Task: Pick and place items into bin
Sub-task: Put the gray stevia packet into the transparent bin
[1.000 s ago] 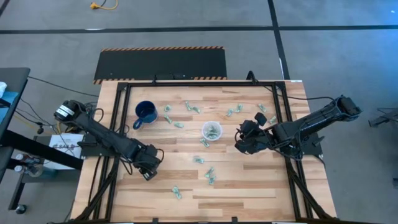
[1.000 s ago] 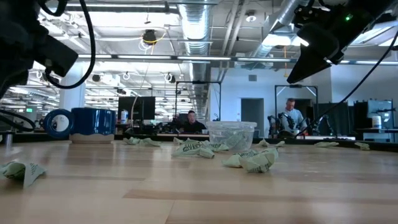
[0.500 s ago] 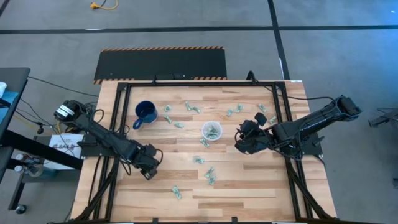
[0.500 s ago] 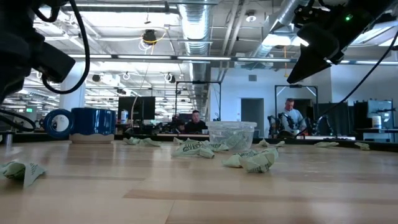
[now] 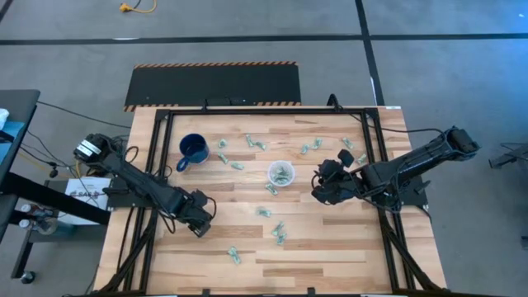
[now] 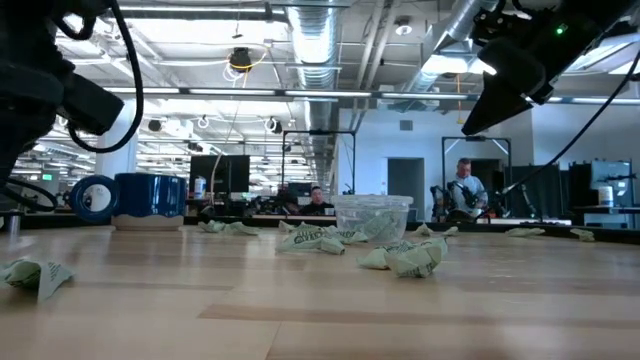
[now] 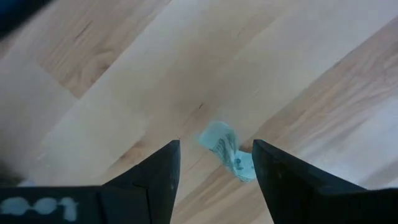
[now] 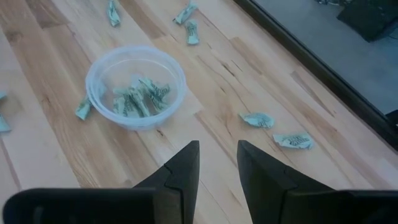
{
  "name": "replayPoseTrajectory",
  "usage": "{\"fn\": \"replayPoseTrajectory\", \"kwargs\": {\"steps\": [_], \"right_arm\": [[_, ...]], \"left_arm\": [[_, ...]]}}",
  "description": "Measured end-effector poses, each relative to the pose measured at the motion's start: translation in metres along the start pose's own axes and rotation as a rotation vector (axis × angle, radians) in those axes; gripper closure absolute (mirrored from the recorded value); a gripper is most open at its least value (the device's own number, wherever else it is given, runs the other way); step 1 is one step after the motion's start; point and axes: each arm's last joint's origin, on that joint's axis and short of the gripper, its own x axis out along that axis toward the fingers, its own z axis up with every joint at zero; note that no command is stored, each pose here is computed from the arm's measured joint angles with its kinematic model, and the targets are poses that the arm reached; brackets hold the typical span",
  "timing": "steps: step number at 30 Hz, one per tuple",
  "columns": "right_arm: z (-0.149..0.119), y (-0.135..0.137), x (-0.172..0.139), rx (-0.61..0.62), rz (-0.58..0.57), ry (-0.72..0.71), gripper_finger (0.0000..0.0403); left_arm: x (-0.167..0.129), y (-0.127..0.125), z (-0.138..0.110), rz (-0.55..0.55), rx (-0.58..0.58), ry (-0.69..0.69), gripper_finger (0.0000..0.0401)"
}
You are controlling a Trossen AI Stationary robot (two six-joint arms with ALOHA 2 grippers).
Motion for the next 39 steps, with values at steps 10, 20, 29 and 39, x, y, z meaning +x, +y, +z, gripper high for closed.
{"fn": "replayPoseTrajectory", "kwargs": {"steps": [10,20,29,39], "right_arm": [[-0.033,-0.004,0.018,-0.006,-0.029,0.037,0.0301],[-0.031,-0.002,0.018,0.006,-0.01,0.009,0.0301],[-0.03,-0.001,0.018,0.013,-0.008,-0.001,0.0301],[-0.028,-0.001,0.018,0.023,-0.039,-0.039,0.0301]], "left_arm": [[0.02,-0.007,0.0,0.046,0.008,0.07,0.0211],[0.025,-0.013,0.001,0.031,0.032,0.069,0.0214],[0.026,-0.014,0.001,0.021,0.08,0.064,0.0297],[0.02,-0.022,0.005,0.016,0.207,-0.026,0.0396]]}}
